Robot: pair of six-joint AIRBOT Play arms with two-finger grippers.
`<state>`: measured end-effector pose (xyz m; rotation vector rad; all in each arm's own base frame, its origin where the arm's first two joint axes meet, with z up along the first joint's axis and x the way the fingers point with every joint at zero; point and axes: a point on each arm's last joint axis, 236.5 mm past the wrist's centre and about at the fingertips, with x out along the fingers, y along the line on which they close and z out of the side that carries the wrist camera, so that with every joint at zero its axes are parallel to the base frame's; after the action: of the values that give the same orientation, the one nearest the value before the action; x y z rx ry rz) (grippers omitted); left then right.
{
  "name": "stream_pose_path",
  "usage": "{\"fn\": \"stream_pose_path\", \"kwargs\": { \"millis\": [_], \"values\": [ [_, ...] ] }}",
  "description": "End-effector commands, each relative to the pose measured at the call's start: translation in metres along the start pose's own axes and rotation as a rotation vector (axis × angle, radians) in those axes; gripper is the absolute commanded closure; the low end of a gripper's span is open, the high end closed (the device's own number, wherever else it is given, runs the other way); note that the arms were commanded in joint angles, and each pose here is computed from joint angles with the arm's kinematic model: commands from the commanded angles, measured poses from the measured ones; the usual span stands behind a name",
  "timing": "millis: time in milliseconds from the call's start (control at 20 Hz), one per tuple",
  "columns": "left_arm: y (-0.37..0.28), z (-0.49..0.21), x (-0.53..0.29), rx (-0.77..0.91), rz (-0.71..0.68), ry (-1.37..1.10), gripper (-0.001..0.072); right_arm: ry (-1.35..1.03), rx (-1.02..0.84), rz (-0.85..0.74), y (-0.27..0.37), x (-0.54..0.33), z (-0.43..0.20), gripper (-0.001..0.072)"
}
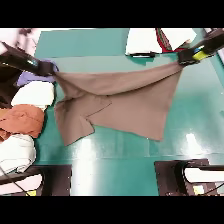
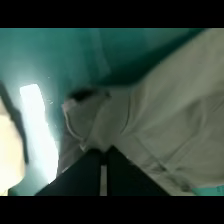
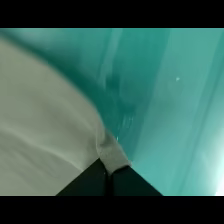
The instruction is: Fold the shirts.
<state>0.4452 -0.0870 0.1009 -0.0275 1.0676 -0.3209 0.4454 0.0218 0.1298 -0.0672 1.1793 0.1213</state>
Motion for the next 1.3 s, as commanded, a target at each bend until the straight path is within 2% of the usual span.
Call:
{"fn": "stream_pose_path", "kwargs": {
  "millis": [0, 50, 100, 150, 350, 500, 700, 750, 800, 1050, 1250],
  "values": [
    [0.017, -0.007, 0.074, -0.034, -0.010, 0.039, 0.0678, 0.075, -0.005, 0.045, 0.004, 0.066, 0.012, 0.0612],
    [0.020, 0.001, 0.074, -0.030, 0.003, 0.005, 0.0498, 0.052, 0.002, 0.067, 0.005, 0.068, 0.023, 0.0415],
    [0.024, 0.009, 0.070, -0.024, 0.018, -0.017, 0.0206, 0.025, 0.013, 0.098, 0.007, 0.065, 0.034, 0.0368],
    [0.028, 0.012, 0.062, -0.028, 0.022, -0.019, 0.0178, -0.003, 0.026, 0.135, 0.009, 0.059, 0.043, 0.0369],
    [0.070, -0.007, 0.013, -0.143, 0.048, 0.045, 0.0178, -0.003, 0.090, 0.245, -0.005, 0.029, 0.025, 0.0369],
    [0.091, -0.043, -0.002, -0.227, 0.065, 0.095, 0.0178, 0.108, 0.171, 0.244, -0.029, 0.031, -0.039, 0.0369],
    [0.083, -0.095, 0.012, -0.271, 0.048, 0.174, 0.0178, 0.282, 0.303, 0.270, -0.031, 0.058, -0.152, 0.0365],
    [0.082, -0.106, 0.018, -0.279, 0.046, 0.193, 0.0178, 0.311, 0.343, 0.274, -0.030, 0.066, -0.176, 0.0280],
    [0.082, -0.114, 0.022, -0.286, 0.042, 0.214, 0.0178, 0.339, 0.381, 0.276, -0.027, 0.074, -0.201, 0.0236],
    [0.082, -0.114, 0.029, -0.298, 0.039, 0.195, 0.0178, 0.437, 0.532, 0.428, 0.019, 0.092, -0.267, 0.0236],
    [0.082, -0.112, 0.030, -0.300, 0.037, 0.187, 0.0178, 0.470, 0.529, 0.448, 0.043, 0.106, -0.288, 0.0237]
  ]
}}
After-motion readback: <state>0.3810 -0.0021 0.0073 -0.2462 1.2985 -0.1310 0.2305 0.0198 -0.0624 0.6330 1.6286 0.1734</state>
